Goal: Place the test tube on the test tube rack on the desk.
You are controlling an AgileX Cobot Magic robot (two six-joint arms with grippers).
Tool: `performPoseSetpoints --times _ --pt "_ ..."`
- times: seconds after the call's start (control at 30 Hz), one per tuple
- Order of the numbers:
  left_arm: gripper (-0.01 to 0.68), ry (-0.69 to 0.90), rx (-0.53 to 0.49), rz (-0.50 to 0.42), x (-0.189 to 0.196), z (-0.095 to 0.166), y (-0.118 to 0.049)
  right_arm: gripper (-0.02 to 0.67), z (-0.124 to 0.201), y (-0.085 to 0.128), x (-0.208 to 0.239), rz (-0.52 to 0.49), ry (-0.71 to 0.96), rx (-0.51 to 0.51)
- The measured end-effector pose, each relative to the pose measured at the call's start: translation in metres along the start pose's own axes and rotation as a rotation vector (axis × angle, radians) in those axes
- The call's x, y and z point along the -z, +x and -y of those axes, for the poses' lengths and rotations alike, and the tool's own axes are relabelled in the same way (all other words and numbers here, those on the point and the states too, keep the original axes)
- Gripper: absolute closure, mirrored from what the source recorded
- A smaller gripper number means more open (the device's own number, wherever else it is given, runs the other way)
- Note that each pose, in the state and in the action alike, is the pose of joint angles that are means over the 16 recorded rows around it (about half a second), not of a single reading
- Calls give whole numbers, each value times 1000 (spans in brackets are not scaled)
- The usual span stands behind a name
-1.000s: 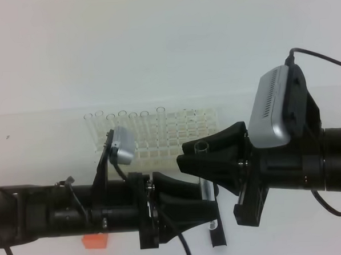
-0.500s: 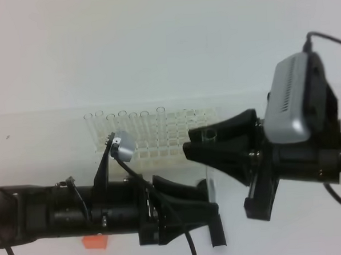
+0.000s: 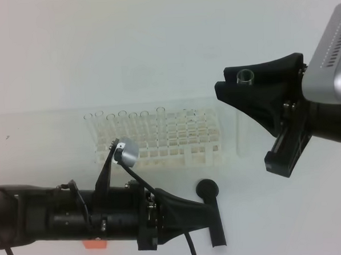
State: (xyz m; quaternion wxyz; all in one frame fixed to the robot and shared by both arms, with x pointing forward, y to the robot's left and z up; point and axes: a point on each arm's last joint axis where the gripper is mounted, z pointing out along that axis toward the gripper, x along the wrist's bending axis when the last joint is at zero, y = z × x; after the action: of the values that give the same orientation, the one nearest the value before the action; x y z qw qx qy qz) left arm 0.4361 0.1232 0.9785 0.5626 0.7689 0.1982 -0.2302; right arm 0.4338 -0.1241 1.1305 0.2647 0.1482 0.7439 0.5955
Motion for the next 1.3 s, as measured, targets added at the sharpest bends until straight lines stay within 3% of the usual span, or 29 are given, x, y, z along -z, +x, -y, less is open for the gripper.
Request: performPoseSetpoints --times 0.17,0.43,0.57,0.7,0.87,1.0,1.13,1.3 --pt "656 -22 -23 -2 5 -8 -11 530 1 -3 2 42 14 9" --pt "672 -90 -136 -81 25 -29 -52 530 2 -4 2 51 19 13" --pt "673 -153 -196 -227 41 -38 -74 530 2 -4 2 50 19 14" --pt "673 -255 -219 -450 61 -43 -87 530 2 -4 2 47 18 15" --pt "673 -403 -185 -751 88 -43 -89 530 2 -3 2 38 15 15" --pt "674 -478 -150 -928 105 -39 -87 530 1 -2 2 25 10 16" --pt "674 -507 -120 -1027 114 -35 -84 530 1 0 2 12 4 17" --pt "674 -504 -116 -1054 115 -32 -82 530 0 1 2 0 -1 17"
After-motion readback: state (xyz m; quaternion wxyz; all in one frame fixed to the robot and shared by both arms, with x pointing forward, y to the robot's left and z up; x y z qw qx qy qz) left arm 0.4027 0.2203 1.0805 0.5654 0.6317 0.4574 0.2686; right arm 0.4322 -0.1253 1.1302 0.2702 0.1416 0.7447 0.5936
